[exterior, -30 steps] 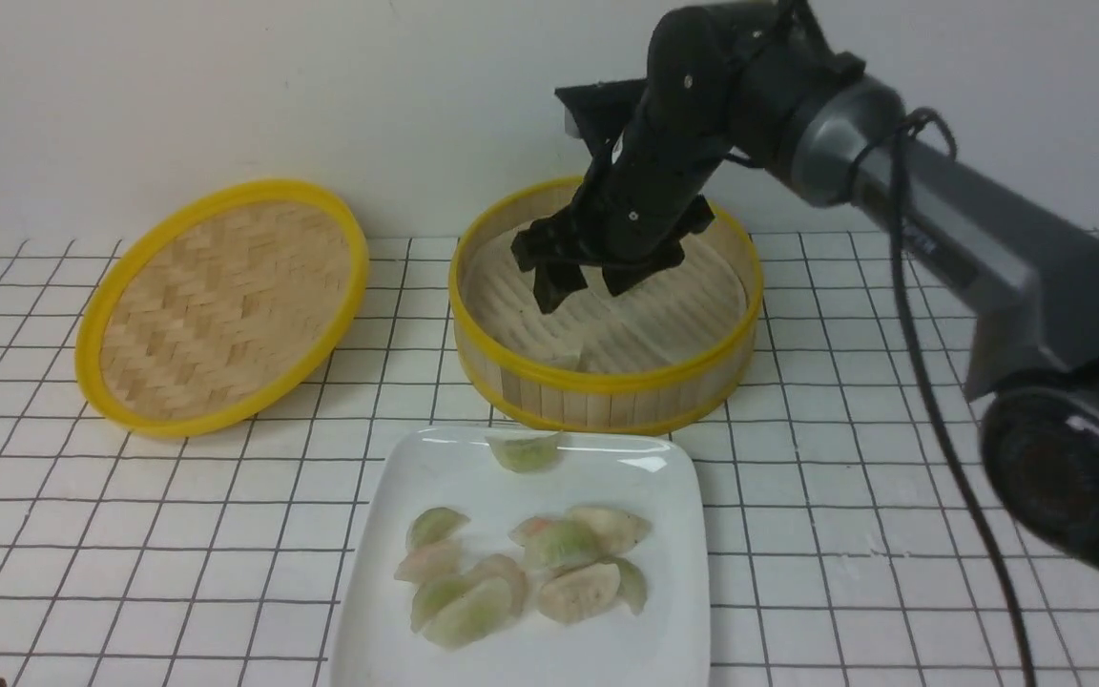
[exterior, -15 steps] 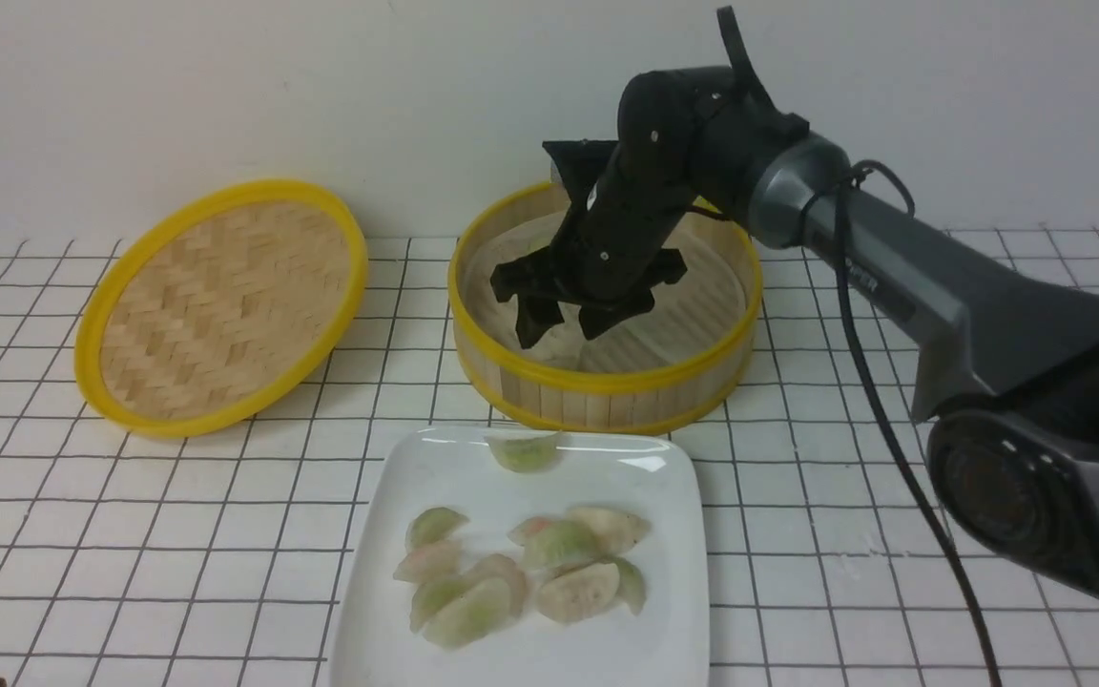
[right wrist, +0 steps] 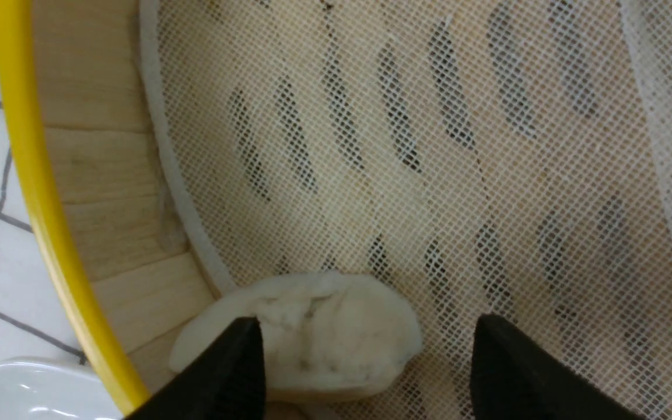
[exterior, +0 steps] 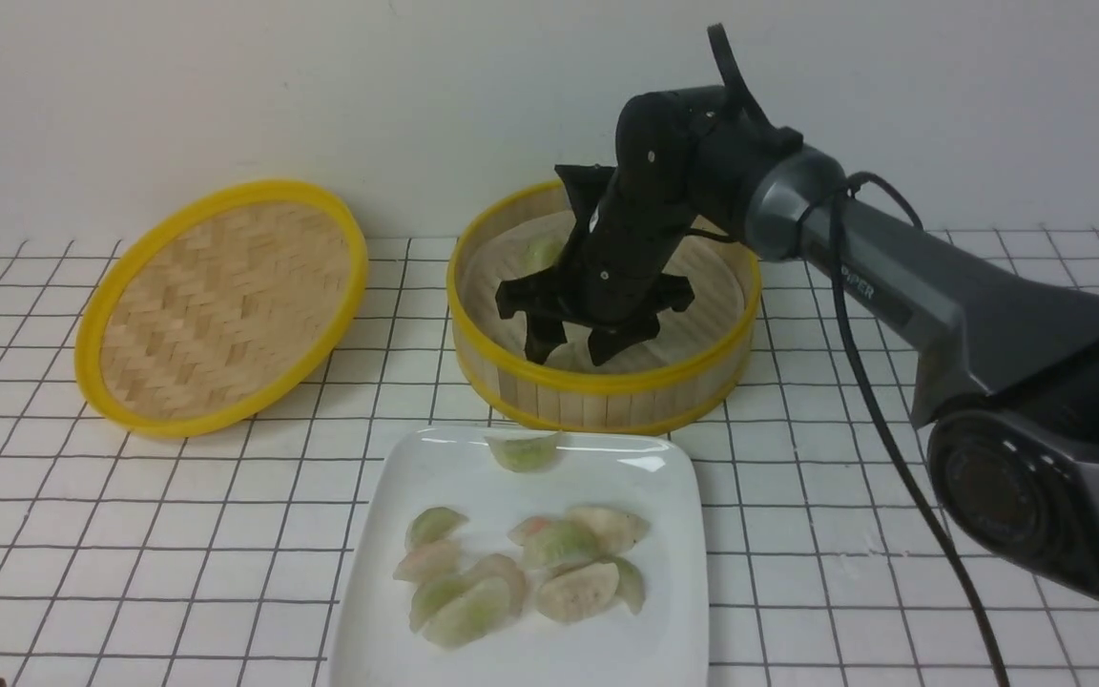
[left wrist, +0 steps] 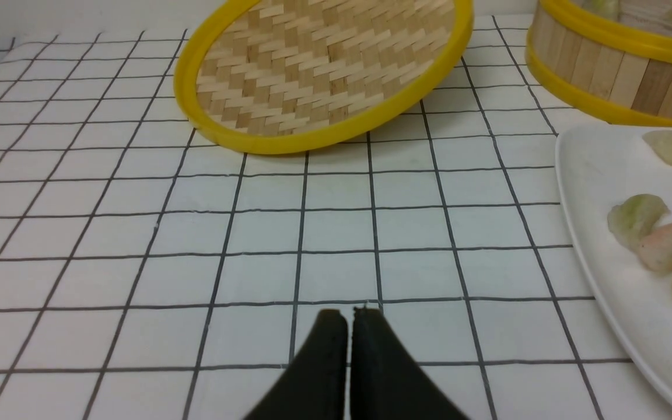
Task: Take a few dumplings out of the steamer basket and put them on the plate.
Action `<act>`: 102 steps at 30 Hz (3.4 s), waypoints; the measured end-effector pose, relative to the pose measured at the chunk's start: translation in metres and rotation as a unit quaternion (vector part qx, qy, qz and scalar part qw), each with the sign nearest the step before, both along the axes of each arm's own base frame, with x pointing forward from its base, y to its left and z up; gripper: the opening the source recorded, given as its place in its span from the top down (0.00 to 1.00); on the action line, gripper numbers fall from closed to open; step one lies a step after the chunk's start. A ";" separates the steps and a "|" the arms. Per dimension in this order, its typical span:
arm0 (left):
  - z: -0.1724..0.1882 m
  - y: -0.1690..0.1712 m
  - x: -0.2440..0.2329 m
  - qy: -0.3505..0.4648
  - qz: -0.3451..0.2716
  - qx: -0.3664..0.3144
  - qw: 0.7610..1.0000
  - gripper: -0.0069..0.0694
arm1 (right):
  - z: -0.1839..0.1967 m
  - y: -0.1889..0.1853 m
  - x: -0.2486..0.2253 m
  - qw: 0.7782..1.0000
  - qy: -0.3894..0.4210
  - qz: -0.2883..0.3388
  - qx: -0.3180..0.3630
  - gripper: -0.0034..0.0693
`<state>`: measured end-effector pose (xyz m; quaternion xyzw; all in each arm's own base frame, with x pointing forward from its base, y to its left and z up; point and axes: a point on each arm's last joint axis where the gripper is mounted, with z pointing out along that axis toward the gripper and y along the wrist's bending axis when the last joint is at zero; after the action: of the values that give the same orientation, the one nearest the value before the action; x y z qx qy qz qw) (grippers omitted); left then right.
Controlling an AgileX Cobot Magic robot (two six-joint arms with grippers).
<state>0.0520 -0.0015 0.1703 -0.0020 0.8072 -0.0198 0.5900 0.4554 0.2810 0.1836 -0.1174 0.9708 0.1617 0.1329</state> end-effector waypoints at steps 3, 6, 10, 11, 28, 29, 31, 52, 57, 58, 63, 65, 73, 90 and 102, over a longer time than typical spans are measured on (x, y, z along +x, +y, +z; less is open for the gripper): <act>0.000 0.000 0.000 0.000 0.000 0.000 1.000 0.92 | 0.000 0.001 0.000 1.000 0.002 0.000 0.005 0.51; 0.000 0.000 0.000 0.000 0.000 0.000 1.000 0.92 | 0.000 0.001 0.000 1.000 -0.004 0.007 0.004 0.76; 0.000 0.000 0.000 0.000 0.000 0.000 1.000 0.92 | 0.004 -0.002 0.002 1.000 -0.018 0.017 -0.007 0.93; 0.000 0.000 0.000 0.000 0.000 0.000 1.000 0.92 | 0.007 -0.003 0.002 1.000 -0.021 0.018 -0.010 0.93; 0.000 0.000 0.000 0.000 0.000 0.000 1.000 0.92 | 0.121 -0.047 -0.057 0.995 -0.082 0.056 -0.026 0.95; 0.000 0.000 0.000 0.000 0.000 0.000 1.000 0.92 | 0.121 -0.048 -0.065 0.995 -0.075 0.060 -0.028 0.95; 0.000 0.000 0.000 0.000 0.000 0.000 1.000 0.92 | 0.112 -0.049 -0.084 0.996 -0.045 0.072 -0.033 0.95; 0.000 0.000 0.000 0.000 0.000 0.000 1.000 0.92 | 0.134 -0.047 -0.129 0.990 -0.067 0.115 -0.038 0.71; 0.000 0.000 0.000 0.000 0.000 0.000 1.000 0.92 | 0.189 -0.099 -0.202 0.988 -0.128 0.088 -0.011 0.95; 0.000 0.000 0.000 0.000 0.000 0.000 1.000 0.92 | 0.198 -0.112 -0.219 0.984 -0.156 0.081 0.003 0.96; 0.000 0.000 0.000 0.000 0.000 0.000 1.000 0.92 | 0.189 -0.159 -0.285 0.947 -0.306 0.043 0.085 0.97; 0.000 0.000 0.000 0.000 0.000 0.000 1.000 0.92 | 0.172 -0.176 -0.307 0.920 -0.372 0.025 0.121 0.97; 0.000 0.000 0.000 0.000 0.000 0.000 1.000 0.92 | 0.107 -0.225 -0.373 0.831 -0.516 -0.017 0.207 0.97; 0.000 0.000 0.000 0.000 0.000 0.000 1.000 0.92 | 0.045 -0.253 -0.413 0.804 -0.573 0.027 0.156 0.97; 0.000 0.000 0.000 0.000 0.000 0.000 1.000 0.92 | 0.007 -0.273 -0.402 0.839 -0.533 -0.111 -0.016 0.97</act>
<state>0.0520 -0.0016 0.1702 -0.0017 0.8074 -0.0200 0.5897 0.0538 0.0083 0.1903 -0.0793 0.7588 0.0430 0.6451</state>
